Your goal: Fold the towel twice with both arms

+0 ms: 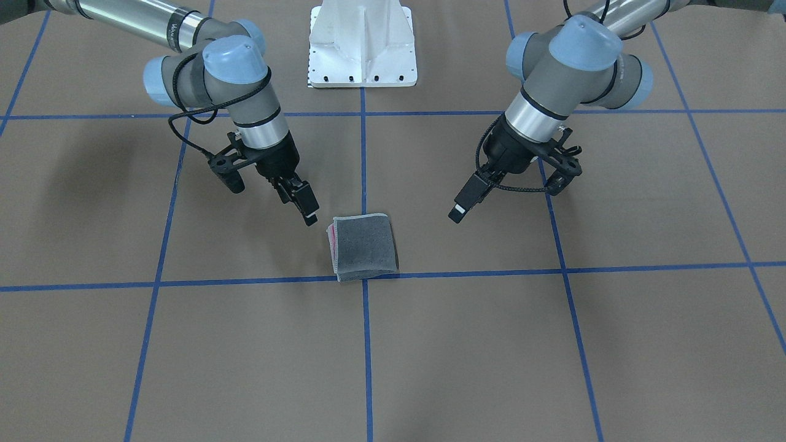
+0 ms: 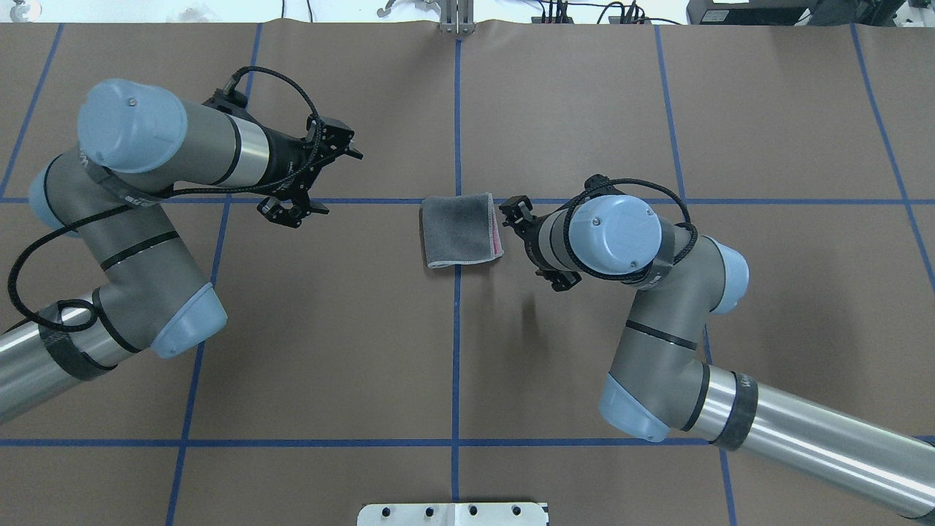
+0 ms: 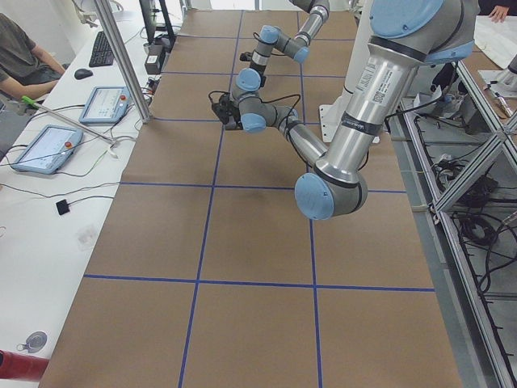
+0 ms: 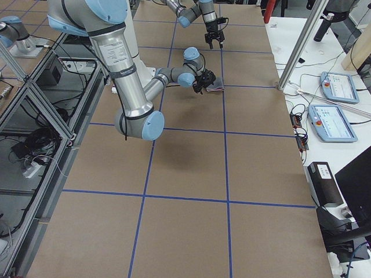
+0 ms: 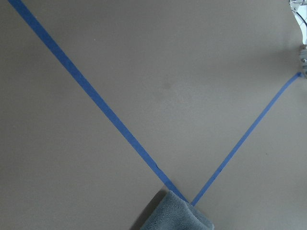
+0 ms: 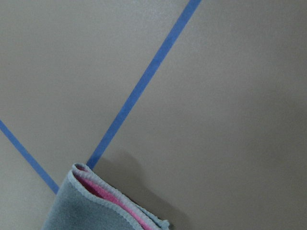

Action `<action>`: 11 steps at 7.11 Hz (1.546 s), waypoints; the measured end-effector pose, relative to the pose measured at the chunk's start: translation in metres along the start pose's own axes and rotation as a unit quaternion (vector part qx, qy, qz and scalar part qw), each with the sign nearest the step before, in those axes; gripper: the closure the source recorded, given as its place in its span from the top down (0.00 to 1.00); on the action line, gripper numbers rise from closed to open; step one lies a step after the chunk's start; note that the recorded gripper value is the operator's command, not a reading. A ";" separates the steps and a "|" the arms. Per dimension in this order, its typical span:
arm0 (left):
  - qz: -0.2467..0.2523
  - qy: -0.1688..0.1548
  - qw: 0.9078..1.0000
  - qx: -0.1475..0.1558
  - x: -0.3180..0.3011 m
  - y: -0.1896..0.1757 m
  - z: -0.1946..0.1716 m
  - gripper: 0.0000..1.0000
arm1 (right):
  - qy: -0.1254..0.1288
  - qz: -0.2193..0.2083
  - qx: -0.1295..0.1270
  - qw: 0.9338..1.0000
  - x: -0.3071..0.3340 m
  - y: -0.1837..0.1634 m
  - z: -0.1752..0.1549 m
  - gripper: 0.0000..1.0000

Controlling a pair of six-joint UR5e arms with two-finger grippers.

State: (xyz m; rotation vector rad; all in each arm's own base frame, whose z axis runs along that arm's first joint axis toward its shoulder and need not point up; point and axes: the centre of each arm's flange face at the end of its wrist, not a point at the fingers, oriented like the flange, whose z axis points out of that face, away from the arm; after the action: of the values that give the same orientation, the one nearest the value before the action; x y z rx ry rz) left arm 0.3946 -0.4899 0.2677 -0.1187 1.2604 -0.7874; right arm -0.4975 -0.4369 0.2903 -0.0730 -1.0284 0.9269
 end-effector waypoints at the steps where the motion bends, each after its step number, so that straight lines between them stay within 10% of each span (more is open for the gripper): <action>1: 0.051 -0.014 0.999 0.006 -0.028 -0.008 -0.013 1.00 | 0.009 -0.039 0.007 0.999 0.015 -0.022 -0.011 1.00; 4: 0.230 -0.087 0.969 0.030 -0.132 -0.072 -0.061 1.00 | 0.054 -0.159 0.012 0.986 0.061 -0.121 -0.030 1.00; 6: 0.354 -0.144 0.924 0.028 -0.199 -0.141 -0.104 1.00 | 0.086 -0.230 -0.003 0.969 0.096 -0.212 -0.054 1.00; 9: 0.475 -0.215 0.853 -0.012 -0.291 -0.243 -0.174 1.00 | 0.108 -0.342 -0.054 0.932 0.185 -0.355 -0.121 1.00; 11: 0.478 -0.254 0.839 -0.058 -0.313 -0.294 -0.214 1.00 | 0.112 -0.404 -0.068 0.905 0.236 -0.421 -0.154 1.00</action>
State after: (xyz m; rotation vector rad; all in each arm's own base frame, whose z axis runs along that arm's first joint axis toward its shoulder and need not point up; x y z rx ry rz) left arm 0.0427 -0.4513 0.5915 0.1953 0.6977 0.2000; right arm -0.0735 -0.4862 0.5632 0.1250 -0.7931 0.0809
